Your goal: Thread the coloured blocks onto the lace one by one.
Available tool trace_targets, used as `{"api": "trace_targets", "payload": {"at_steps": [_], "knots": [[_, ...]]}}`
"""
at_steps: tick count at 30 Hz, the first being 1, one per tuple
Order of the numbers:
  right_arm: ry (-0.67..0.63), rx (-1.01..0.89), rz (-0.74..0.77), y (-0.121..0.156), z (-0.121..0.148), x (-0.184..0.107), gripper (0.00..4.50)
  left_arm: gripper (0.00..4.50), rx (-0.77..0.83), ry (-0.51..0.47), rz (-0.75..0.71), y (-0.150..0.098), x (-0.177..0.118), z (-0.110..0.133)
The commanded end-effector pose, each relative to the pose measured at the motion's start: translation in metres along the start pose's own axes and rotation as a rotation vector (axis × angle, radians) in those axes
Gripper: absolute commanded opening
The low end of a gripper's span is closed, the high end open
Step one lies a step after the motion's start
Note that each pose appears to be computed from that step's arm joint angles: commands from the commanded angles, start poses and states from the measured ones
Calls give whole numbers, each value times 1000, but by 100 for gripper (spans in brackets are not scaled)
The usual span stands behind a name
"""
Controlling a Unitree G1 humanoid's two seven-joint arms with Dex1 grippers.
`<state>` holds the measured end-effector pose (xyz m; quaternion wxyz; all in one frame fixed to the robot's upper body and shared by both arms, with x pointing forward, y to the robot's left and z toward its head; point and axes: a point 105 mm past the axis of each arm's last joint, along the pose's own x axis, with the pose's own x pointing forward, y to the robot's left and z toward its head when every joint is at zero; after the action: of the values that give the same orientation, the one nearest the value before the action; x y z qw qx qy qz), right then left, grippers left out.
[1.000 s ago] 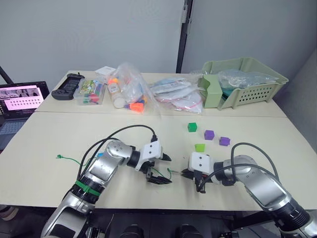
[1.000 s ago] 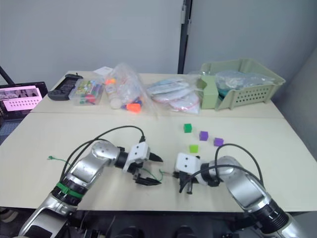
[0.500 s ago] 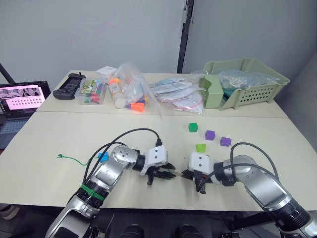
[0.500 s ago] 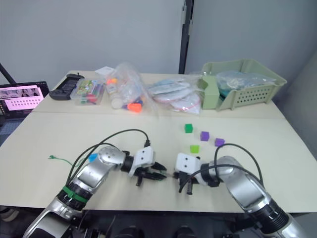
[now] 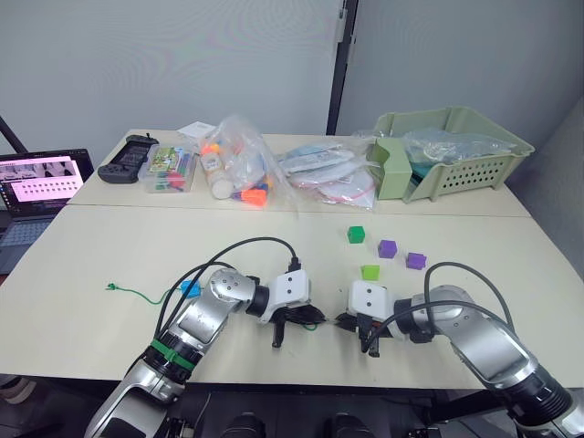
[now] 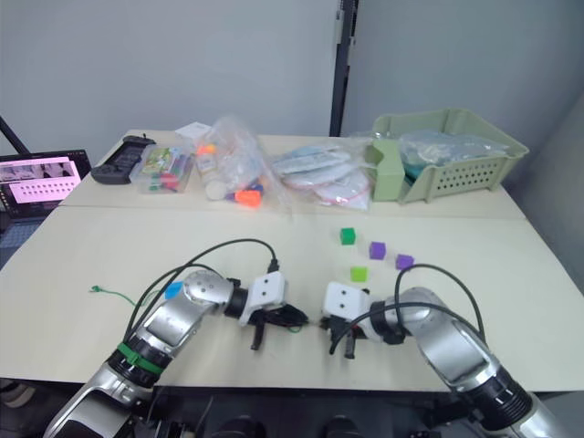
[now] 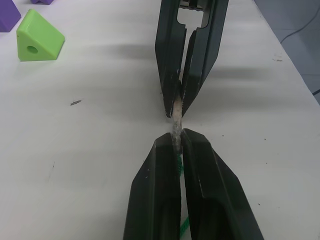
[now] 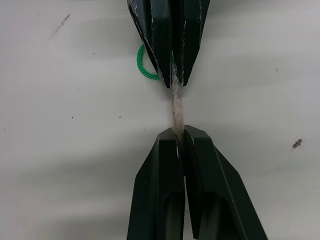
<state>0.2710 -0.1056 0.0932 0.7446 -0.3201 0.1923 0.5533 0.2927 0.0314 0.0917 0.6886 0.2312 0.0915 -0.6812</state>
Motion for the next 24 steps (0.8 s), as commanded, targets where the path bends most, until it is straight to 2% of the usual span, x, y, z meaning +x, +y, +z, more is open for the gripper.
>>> {"api": "trace_targets", "payload": {"at_steps": [1,2,3,6,9,12,15,18,24], "knots": [[-53,-6,-22,-1,15,-7,0,2,37,-27,26,4,-1,11],[-71,0,-52,-4,18,-8,0,2,37,-27,25,4,-1,11],[-87,24,-69,-5,20,-11,69,0,38,-27,23,4,-1,11],[-110,80,-95,-4,22,-18,166,0,39,-29,17,3,-1,12],[-129,162,-225,-9,14,-40,269,0,40,-38,13,2,-2,13],[-201,311,-352,-8,8,-66,372,0,40,-45,13,3,-3,14],[-232,431,-497,-11,-3,-81,372,0,37,-51,20,3,-5,14],[-225,555,-763,-14,-27,-89,372,0,20,-74,31,5,-9,14],[-203,700,-1116,-26,-47,-71,372,0,0,-84,37,4,-14,14]]}}
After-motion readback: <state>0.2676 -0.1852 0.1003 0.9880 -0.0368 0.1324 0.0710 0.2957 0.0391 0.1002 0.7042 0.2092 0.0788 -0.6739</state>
